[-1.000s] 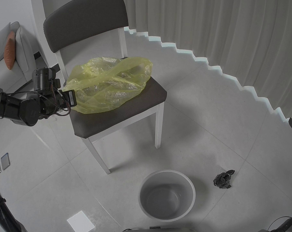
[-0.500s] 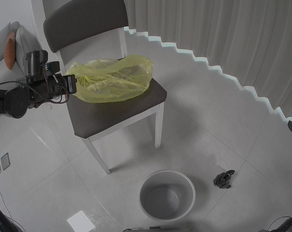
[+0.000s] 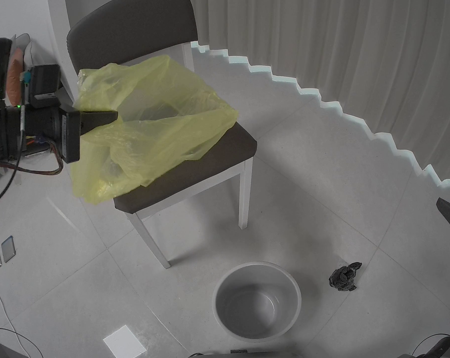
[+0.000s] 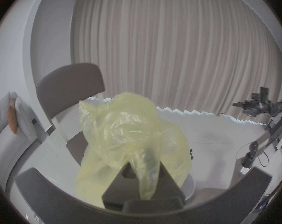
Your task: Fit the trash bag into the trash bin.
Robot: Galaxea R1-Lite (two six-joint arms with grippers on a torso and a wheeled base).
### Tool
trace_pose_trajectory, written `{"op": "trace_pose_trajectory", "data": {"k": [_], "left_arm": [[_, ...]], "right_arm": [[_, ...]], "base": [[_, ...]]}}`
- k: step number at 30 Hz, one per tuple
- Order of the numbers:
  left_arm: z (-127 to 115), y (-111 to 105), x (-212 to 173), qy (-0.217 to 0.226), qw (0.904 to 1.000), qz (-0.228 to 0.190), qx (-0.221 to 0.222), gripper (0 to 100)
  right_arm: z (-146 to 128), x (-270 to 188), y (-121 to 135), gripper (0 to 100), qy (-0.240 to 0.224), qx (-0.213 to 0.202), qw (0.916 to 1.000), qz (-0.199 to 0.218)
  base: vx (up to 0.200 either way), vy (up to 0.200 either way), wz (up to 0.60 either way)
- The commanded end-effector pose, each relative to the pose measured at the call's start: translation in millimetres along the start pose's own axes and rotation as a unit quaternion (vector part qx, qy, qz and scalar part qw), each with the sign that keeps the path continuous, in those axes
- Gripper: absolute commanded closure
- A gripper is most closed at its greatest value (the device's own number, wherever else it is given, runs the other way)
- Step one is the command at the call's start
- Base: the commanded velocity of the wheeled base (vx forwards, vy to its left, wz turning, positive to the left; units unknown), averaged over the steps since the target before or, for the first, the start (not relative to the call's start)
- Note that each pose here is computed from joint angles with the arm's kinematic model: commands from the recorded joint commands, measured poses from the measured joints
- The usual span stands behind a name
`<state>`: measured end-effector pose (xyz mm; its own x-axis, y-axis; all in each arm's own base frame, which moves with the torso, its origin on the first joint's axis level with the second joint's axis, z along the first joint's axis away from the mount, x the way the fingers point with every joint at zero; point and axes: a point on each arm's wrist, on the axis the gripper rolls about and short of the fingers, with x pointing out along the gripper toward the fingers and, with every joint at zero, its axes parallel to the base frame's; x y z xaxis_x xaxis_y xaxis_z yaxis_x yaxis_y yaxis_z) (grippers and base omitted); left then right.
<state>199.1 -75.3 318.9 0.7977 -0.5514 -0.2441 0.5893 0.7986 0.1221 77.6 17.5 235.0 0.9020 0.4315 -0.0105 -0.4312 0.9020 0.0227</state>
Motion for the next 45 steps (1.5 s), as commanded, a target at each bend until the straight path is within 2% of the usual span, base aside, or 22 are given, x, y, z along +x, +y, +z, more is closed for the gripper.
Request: {"op": "trace_pose_trajectory", "data": {"k": [1, 7, 15, 18, 20, 24, 36, 40, 45], "left_arm": [[7.1, -17.7, -33.5, -0.037, 0.9986, -0.031, 0.020, 100], [5.0, -26.8, -30.9, -0.038, 0.9941, -0.083, 0.059, 100], [-6.0, -40.0, -24.2, 0.004, 0.9866, -0.133, 0.095, 100], [-6.7, -45.7, -25.9, 0.001, 0.9836, -0.149, 0.101, 100], [-4.5, -52.6, -27.0, -0.009, 0.9776, -0.182, 0.106, 100], [-1.8, -61.3, -26.5, -0.017, 0.9709, -0.211, 0.113, 100], [-3.4, -70.6, -25.9, -0.022, 0.9607, -0.251, 0.117, 100], [-4.4, -72.2, -20.5, -0.019, 0.9589, -0.257, 0.119, 100], [-3.6, -72.6, -17.4, -0.019, 0.9584, -0.258, 0.120, 100]], "right_arm": [[1.1, 15.9, -2.3, 0, 0.022, 0.007, 0.9995, 0.020], [6.0, 36.3, -5.6, 0, 0.042, 0.013, 0.9985, 0.032], [-1.4, 67.0, -13.2, 0, 0.086, 0.031, 0.9944, 0.053], [-1.3, 79.7, -16.1, 0, 0.098, 0.035, 0.9928, 0.060], [0.2, 94.3, -17.9, 0, 0.107, 0.039, 0.9911, 0.070], [2.4, 110.3, -18.1, 0, 0.114, 0.048, 0.9892, 0.078], [8.2, 145.6, -21.3, 0, 0.121, 0.051, 0.9878, 0.084], [1.7, 163.1, -14.9, 0, 0.138, 0.055, 0.9835, 0.103], [-5.2, 163.9, -6.2, 0, 0.153, 0.055, 0.9794, 0.120]], "base": [[0.000, 0.000, 0.00], [0.000, 0.000, 0.00], [0.000, 0.000, 0.00], [0.000, 0.000, 0.00], [0.000, 0.000, 0.00], [0.000, 0.000, 0.00], [0.000, 0.000, 0.00], [0.000, 0.000, 0.00], [0.000, 0.000, 0.00]]}}
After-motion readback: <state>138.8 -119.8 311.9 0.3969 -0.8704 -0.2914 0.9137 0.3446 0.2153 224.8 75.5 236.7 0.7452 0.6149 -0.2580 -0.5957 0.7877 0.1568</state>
